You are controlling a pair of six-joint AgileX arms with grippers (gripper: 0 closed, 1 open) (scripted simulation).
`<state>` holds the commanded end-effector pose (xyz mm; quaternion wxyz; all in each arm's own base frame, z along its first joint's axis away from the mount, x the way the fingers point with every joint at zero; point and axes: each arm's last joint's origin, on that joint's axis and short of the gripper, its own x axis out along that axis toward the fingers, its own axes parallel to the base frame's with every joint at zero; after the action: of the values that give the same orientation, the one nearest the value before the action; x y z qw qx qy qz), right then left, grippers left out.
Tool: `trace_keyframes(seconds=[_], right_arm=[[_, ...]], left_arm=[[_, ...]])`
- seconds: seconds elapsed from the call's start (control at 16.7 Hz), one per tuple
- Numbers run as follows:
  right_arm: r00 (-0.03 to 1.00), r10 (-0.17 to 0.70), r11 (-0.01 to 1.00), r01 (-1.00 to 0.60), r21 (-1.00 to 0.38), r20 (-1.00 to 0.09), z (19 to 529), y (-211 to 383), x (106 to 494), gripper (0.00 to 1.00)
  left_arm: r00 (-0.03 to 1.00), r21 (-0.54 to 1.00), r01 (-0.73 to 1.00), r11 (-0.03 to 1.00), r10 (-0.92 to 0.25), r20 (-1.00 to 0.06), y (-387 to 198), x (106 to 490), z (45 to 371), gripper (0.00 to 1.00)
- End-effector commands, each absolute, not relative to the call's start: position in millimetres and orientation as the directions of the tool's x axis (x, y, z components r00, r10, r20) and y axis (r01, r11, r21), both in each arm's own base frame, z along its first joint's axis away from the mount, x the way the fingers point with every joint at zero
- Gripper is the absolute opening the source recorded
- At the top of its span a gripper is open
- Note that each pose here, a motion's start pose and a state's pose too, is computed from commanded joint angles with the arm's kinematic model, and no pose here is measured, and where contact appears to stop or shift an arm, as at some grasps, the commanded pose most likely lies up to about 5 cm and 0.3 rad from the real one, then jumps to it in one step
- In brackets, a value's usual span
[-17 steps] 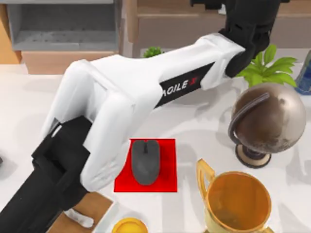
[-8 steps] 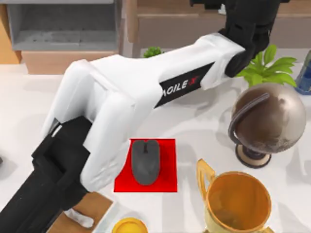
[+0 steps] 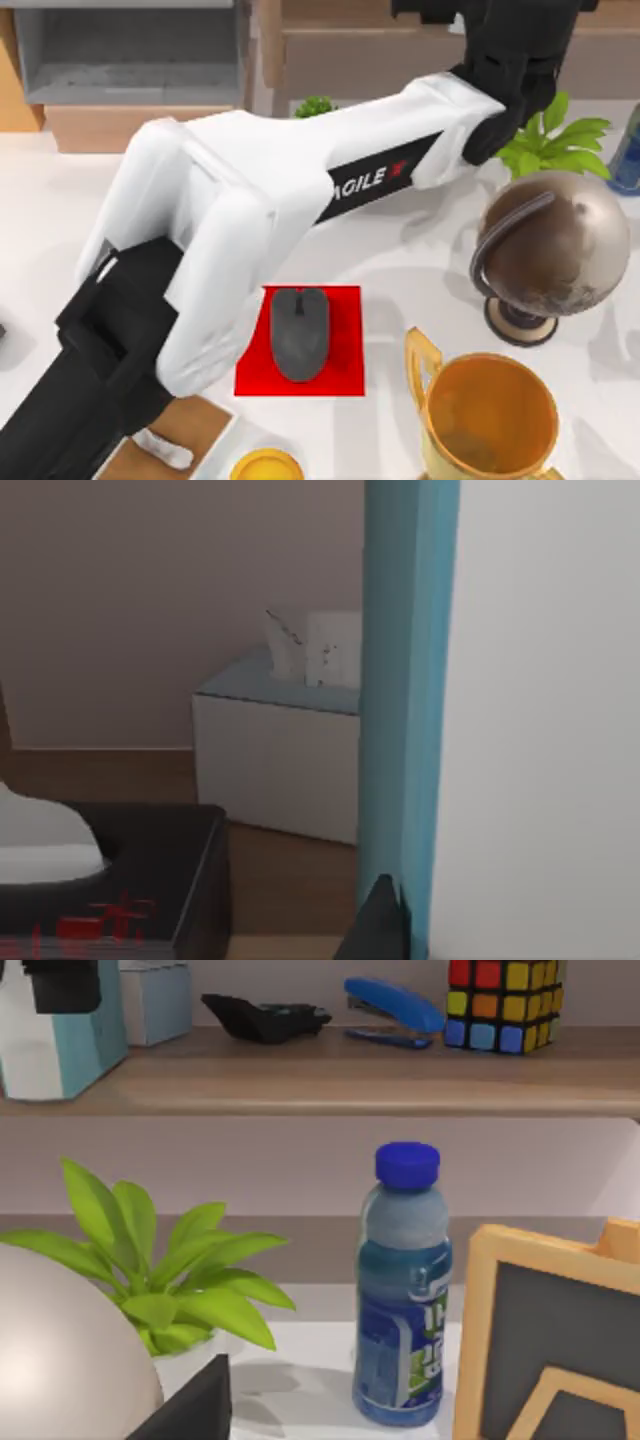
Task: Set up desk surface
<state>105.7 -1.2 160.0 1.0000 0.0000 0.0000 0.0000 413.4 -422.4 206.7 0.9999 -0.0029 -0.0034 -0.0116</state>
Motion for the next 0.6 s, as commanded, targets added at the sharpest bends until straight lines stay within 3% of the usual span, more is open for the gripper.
trace_keyframes(seconds=[0.36,0.6], right_arm=[[1.0,0.0,1.0,0.0,0.0,0.0,160,-1,106,1.0],[1.0,0.0,1.0,0.0,0.0,0.0,160,-1,106,1.0]], left_arm=[[1.0,-0.011,0.021,1.0,-0.021,0.011,-421,385,219,0.0],[1.0,-0.008,0.016,1.0,-0.016,0.009,-419,387,218,0.0]])
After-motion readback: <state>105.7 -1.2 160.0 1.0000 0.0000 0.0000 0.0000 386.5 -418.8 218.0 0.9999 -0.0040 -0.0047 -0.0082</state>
